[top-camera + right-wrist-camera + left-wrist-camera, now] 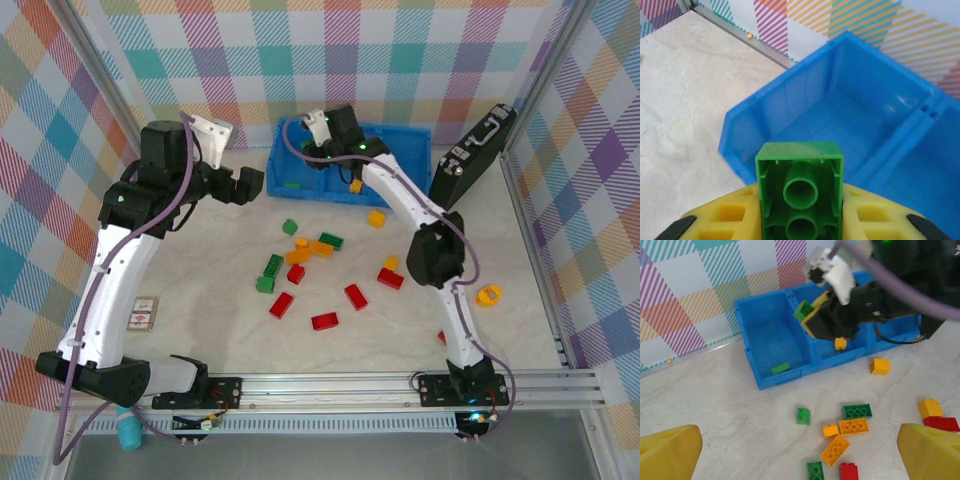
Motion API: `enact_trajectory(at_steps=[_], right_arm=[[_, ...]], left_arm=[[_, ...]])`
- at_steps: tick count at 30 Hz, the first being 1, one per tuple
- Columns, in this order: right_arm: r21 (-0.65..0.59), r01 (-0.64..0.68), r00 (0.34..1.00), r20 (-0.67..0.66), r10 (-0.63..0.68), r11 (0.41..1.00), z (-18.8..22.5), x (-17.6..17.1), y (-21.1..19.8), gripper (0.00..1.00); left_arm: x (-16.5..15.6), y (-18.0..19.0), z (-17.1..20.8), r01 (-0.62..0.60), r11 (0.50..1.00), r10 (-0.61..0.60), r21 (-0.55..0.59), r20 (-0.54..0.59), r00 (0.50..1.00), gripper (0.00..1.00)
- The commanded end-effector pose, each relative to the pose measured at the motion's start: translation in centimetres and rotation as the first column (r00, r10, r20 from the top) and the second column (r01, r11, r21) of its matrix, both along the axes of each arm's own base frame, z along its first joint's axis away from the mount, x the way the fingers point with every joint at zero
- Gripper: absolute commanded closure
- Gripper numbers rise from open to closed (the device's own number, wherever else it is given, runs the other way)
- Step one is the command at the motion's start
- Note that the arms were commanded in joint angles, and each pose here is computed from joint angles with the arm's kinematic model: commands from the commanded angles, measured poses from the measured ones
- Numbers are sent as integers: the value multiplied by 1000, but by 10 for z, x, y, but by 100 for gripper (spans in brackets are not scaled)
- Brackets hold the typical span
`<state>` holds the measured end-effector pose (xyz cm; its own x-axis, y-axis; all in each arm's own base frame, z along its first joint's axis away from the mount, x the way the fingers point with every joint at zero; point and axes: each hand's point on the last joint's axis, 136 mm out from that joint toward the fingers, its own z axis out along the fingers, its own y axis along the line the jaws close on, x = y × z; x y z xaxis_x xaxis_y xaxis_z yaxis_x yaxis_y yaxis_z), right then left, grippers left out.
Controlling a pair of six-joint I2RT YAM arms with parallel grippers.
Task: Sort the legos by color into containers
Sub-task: Place the lego in the container.
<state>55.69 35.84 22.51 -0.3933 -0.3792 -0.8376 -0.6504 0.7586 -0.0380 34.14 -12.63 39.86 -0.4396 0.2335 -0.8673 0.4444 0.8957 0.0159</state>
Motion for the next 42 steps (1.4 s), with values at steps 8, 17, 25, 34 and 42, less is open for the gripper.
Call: enact_trajectory(at_steps=[8,17,25,34,42], right_arm=[[-69,1,979,204,13,998,-40,44,31,69],[-318,-74,963,224,151,945,-104,37,49,64],[-356,-113,964,188,189,928,-129,29,56,56],[-315,-127,963,187,193,940,-99,20,58,42],[-208,-221,958,135,252,953,-25,-30,48,40]], left_arm=[[-5,6,7,-1,998,2,-66,20,1000,0],[-9,7,5,4,995,-1,-100,31,1000,0],[-11,10,9,2,992,2,-125,38,999,0],[-12,13,10,-3,991,9,-132,46,999,0],[-14,17,12,-16,993,23,-119,58,998,0]])
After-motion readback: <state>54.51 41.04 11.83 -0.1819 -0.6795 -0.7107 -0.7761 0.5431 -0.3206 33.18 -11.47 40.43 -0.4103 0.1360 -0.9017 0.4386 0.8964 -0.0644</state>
